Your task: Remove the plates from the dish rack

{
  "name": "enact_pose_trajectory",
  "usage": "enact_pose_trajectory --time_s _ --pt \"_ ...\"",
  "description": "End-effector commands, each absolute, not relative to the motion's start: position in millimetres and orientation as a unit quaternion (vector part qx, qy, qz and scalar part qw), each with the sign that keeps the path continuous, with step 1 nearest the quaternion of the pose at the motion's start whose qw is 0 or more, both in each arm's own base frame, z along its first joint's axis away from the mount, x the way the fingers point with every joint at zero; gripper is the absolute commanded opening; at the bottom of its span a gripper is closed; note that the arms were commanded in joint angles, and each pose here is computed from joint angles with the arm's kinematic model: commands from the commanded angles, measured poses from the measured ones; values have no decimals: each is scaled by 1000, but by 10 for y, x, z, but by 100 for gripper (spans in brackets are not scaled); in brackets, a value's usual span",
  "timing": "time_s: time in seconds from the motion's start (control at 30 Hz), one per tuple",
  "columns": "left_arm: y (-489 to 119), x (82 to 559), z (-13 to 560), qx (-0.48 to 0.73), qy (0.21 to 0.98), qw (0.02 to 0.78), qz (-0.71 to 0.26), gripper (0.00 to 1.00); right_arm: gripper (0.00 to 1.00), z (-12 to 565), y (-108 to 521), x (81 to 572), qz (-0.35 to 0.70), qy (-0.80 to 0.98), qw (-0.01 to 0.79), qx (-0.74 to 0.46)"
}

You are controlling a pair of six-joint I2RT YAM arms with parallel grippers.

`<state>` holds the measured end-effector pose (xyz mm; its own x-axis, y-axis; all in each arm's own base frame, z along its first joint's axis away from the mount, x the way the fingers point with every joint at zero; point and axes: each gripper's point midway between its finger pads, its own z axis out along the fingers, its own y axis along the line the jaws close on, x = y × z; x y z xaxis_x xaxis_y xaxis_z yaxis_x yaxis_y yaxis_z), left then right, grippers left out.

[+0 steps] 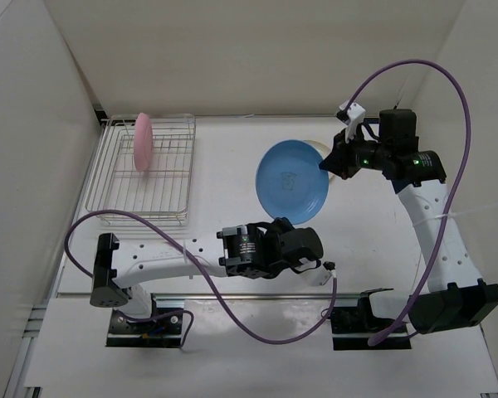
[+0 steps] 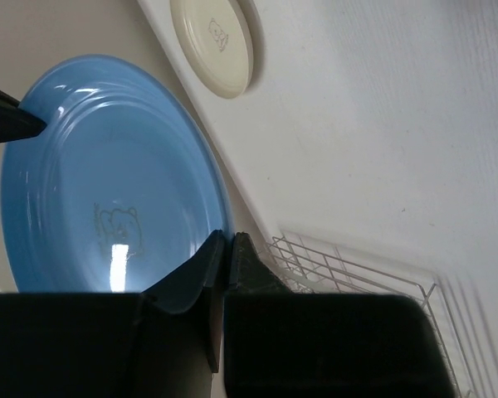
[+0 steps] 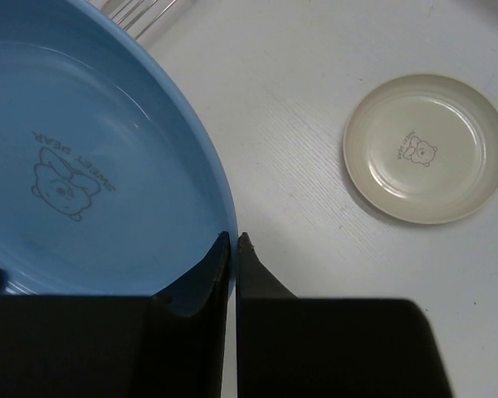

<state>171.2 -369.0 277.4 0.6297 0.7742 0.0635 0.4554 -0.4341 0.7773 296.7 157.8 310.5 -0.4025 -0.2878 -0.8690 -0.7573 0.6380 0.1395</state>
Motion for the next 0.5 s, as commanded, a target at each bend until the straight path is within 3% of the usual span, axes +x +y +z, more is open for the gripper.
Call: enact_pose_trajectory --time_s 0.0,0.23,0.27,0.33,0.43,0.47 --pt "-3762 1906 3094 778 391 441 219 11 0 3170 1595 2997 262 779 455 -342" --pt "-3675 2319 3338 713 420 496 265 11 0 3160 1519 3122 237 792 467 -314" --pt "-3684 2361 3345 708 419 501 268 16 0 3119 1507 3125 236 797 463 -307" --pt "-3625 2412 3328 705 422 494 283 43 0 3162 1454 3225 217 799 479 -291" --pt "-3595 2449 3292 706 426 489 287 57 0 3087 1401 3353 201 813 477 -268" --pt "-3587 2457 3269 703 427 488 291 66 0 3144 1365 3426 187 814 484 -262"
